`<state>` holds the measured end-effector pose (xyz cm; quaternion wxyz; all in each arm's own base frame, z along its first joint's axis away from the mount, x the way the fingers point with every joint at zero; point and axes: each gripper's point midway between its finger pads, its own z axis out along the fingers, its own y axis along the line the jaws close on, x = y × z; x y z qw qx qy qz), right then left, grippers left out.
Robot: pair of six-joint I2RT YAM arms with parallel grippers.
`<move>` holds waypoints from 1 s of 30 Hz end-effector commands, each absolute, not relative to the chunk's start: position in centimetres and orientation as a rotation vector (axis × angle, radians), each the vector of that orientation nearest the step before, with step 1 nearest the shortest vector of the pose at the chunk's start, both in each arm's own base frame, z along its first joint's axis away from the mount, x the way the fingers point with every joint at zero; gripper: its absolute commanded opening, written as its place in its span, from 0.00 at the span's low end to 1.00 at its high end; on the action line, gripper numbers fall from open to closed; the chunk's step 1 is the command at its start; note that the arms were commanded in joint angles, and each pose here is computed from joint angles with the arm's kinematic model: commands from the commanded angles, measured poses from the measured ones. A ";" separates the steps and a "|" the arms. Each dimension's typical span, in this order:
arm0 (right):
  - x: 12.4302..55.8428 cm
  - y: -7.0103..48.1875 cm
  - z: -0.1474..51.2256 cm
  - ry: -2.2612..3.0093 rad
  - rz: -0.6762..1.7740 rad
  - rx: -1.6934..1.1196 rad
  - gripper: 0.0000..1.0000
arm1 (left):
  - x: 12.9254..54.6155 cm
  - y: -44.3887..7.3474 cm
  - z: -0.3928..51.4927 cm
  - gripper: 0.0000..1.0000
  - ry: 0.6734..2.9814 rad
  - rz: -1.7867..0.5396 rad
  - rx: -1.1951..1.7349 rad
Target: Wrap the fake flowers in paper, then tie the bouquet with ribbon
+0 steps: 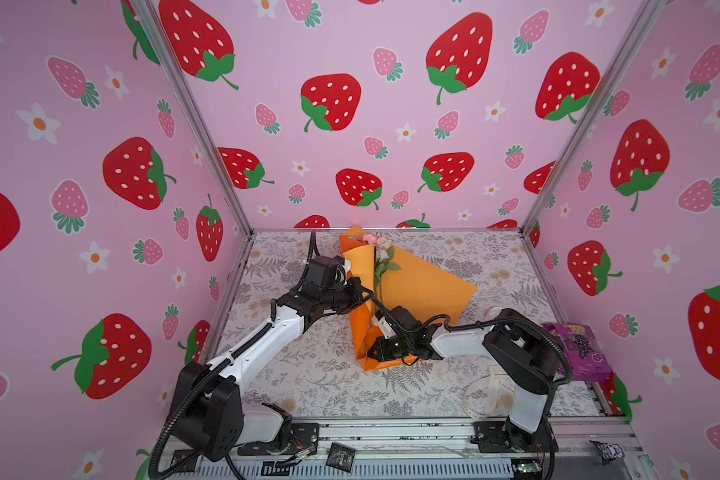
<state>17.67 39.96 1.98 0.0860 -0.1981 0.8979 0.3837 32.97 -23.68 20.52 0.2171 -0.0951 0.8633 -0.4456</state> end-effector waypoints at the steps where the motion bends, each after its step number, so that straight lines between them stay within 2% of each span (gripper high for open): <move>1: 16.7 37.4 -0.6 2.792 1.076 -0.520 0.12 | 34.3 -24.8 22.3 0.00 2.301 -1.355 -0.313; 14: 17.4 38.5 3.9 2.595 1.386 -0.459 0.15 | 34.5 -26.1 18.3 0.00 2.389 -1.362 -0.302; 24: 18.7 36.1 5.6 2.544 1.310 -0.362 0.21 | 35.5 -27.2 18.4 0.00 2.378 -1.365 -0.271; 30: 19.4 32.7 7.3 2.476 1.263 -0.241 0.31 | 36.0 -28.7 17.3 0.00 2.407 -1.370 -0.243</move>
